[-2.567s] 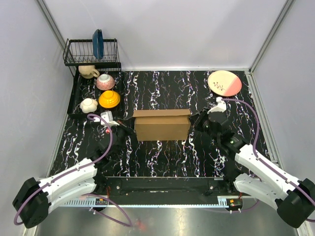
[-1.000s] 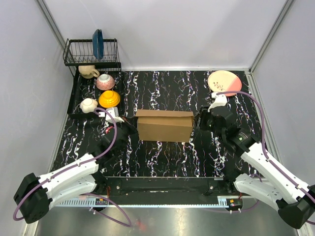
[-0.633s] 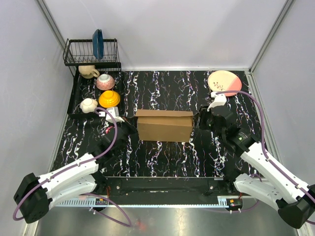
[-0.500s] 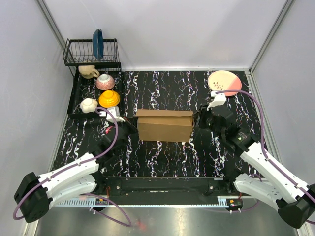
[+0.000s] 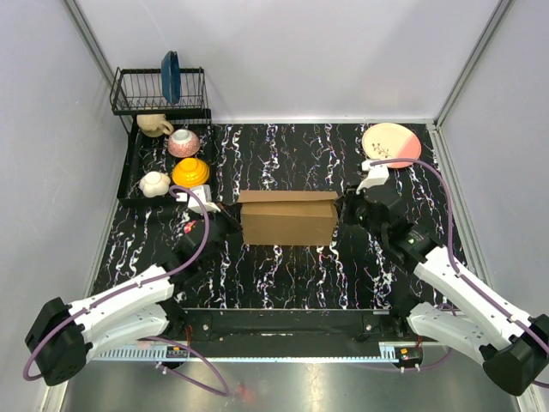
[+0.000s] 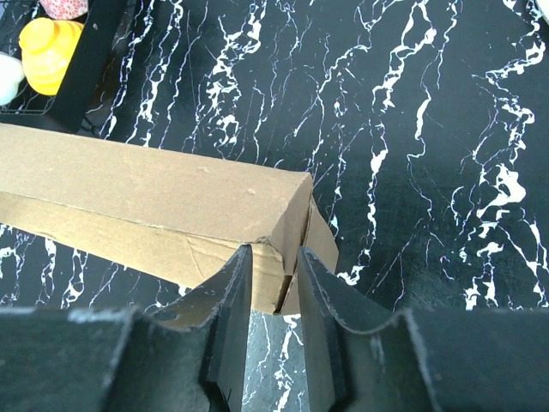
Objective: Fold the paper box
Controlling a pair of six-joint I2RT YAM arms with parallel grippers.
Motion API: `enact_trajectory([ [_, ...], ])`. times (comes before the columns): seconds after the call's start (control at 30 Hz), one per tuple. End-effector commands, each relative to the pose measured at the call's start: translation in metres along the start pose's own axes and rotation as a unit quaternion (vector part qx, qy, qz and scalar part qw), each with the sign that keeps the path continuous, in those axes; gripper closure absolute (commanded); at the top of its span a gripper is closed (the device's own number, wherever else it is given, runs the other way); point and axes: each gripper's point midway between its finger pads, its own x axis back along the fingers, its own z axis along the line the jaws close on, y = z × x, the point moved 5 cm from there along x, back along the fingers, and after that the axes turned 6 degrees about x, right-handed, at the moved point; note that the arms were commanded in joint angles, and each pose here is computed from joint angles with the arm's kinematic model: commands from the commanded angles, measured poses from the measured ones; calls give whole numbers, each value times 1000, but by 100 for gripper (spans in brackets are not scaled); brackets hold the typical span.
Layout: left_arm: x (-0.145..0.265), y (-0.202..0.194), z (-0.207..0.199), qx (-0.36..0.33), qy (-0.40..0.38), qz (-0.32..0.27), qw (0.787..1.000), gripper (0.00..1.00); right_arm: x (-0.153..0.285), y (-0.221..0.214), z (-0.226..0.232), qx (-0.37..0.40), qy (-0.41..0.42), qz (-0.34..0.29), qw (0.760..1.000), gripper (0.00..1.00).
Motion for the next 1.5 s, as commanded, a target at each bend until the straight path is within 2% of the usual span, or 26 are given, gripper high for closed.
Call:
enact_trajectory([
  [0.0,17,-54,70,-133,112,116,978,100,3,9,0,0,3,-25,1000,66],
  [0.13,18,-52,69,-134,110,113,978,100,19,32,1,-27,9,-80,996,62],
  [0.23,18,-51,70,-135,112,111,978,100,25,51,1,-43,4,-122,992,63],
  [0.43,17,-54,71,-136,114,114,977,100,-3,51,11,-44,9,-105,993,82],
  [0.6,17,-55,69,-134,111,116,978,100,-27,20,13,-37,10,-55,998,99],
  [0.63,17,-55,68,-135,111,115,978,100,-27,16,12,-39,10,-49,998,100],
  [1.27,17,-53,68,-133,110,111,979,100,-24,-109,-16,-87,-23,88,992,100],
  [1.4,18,-57,71,-136,114,115,977,100,-18,-94,-16,-87,-26,66,994,100],
  [1.47,18,-57,71,-136,115,115,977,100,-14,-66,-11,-88,-21,31,995,100],
])
